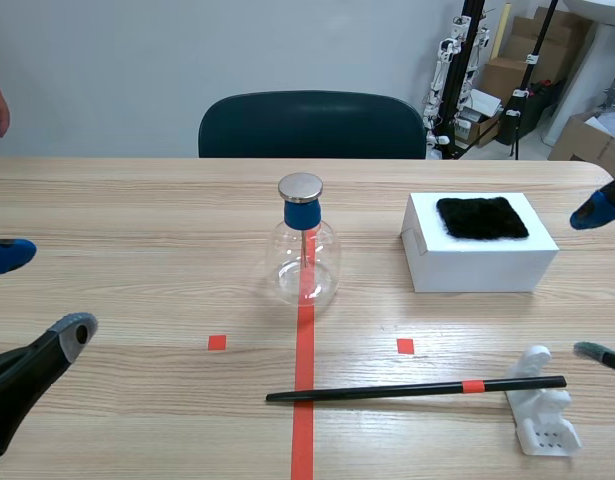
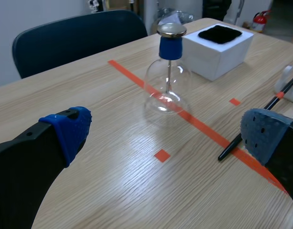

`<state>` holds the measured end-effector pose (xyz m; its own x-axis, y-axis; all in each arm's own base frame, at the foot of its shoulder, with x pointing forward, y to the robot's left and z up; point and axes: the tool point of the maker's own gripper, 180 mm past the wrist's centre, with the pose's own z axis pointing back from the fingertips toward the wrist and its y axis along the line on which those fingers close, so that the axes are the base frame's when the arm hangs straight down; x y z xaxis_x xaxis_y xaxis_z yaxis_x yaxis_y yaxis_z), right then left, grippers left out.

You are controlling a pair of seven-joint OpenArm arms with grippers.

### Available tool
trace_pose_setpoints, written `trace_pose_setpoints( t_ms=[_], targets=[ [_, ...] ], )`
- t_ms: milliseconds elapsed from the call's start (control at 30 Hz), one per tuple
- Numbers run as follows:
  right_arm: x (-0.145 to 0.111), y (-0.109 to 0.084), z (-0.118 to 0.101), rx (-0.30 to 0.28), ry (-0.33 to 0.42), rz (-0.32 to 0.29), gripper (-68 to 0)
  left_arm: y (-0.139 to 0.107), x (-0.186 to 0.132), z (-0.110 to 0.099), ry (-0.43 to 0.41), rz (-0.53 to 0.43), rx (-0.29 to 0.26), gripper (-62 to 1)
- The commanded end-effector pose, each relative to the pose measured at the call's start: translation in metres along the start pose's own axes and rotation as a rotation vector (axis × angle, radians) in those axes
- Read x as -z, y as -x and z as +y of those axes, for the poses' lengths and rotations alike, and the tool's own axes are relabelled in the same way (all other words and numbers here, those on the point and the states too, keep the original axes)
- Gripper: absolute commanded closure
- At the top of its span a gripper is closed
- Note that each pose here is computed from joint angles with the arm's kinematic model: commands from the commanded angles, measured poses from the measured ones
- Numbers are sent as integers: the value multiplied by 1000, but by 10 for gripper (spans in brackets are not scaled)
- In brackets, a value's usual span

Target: Do the electroscope experiment. pick up the black charging rod

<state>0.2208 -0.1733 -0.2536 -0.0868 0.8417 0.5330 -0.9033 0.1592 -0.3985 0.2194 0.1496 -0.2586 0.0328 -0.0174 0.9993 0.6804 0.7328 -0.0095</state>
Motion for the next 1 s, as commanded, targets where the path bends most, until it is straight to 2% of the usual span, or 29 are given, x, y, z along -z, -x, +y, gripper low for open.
trace_pose_setpoints(
  t_ms=[0, 200, 433, 533, 733, 967],
  targets=[
    [-2, -6, -8, -23, 6, -2, -613, -6, 3, -3, 14, -43, -8, -623],
    [0, -2, -21, -86, 20, 87, -613, 2, 9, -7, 57, -95, -9, -623],
    [16, 0, 1, -128, -56, 172, -613, 11, 9, -9, 104, -133, 10, -623],
    [23, 1, 7, -134, -60, 212, -613, 16, 9, -9, 121, -141, 11, -623],
    [38, 10, 8, -121, -36, 333, -613, 19, 3, -1, 107, -192, -9, -623],
    [60, 10, 23, -162, -93, 440, -600, 16, -5, 9, 82, -256, -22, -623]
  ],
)
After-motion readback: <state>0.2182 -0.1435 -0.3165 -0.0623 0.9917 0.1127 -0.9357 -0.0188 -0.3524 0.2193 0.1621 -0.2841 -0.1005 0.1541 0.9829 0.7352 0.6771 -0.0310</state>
